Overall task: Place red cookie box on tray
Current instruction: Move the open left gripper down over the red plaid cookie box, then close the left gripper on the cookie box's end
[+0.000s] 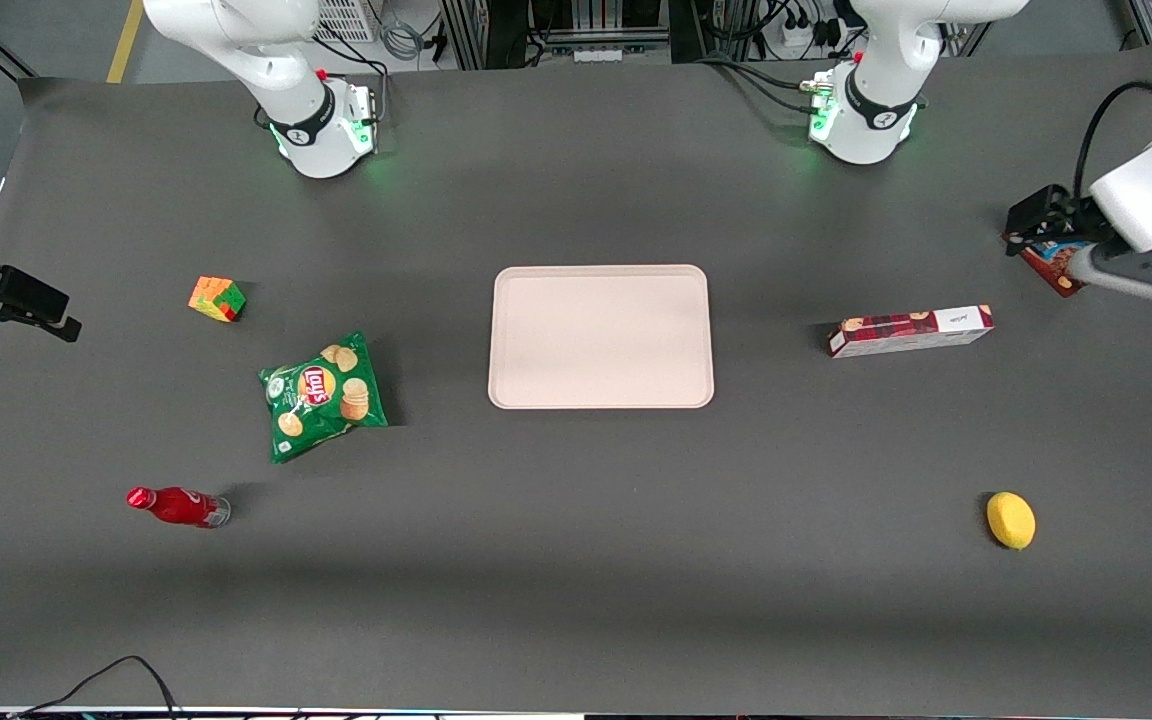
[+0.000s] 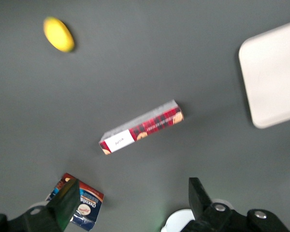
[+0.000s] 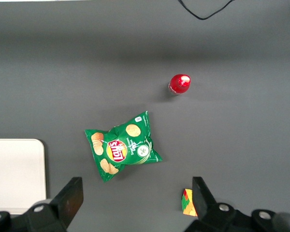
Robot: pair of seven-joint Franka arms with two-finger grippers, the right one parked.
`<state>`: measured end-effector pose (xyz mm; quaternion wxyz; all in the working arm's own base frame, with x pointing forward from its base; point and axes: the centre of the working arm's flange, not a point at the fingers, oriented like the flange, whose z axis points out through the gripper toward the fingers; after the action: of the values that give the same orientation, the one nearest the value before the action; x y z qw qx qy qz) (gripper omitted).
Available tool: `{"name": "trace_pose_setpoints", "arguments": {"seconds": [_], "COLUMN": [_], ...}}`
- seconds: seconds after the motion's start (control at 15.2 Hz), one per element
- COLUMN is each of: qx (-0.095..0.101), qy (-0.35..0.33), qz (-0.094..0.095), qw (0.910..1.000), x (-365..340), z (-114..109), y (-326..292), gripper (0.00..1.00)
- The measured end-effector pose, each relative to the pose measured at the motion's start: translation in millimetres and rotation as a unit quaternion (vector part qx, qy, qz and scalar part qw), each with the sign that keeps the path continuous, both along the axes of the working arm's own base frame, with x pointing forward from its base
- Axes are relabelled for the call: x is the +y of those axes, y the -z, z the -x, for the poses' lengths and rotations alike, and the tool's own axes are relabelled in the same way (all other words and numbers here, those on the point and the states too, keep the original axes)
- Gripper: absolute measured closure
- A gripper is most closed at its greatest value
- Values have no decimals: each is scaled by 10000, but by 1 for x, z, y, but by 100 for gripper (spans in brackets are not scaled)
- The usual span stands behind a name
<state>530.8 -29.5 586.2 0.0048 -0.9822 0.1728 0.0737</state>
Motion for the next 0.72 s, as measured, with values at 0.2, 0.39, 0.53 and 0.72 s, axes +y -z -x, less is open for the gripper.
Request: {"name": "trace_pose_setpoints", "arguments": {"seconds": [0.2,0.39,0.53,0.72], "qx": [443,327,116,11], "qy": [369,1339,2145,3048], "qz": [-35,-65,35,173], "qw": [9983,9904,9767,9523], "x": [5,21,37,43], "z": [1,5,13,35], "y": [71,151,196,250], "gripper": [0,0,0,0]}}
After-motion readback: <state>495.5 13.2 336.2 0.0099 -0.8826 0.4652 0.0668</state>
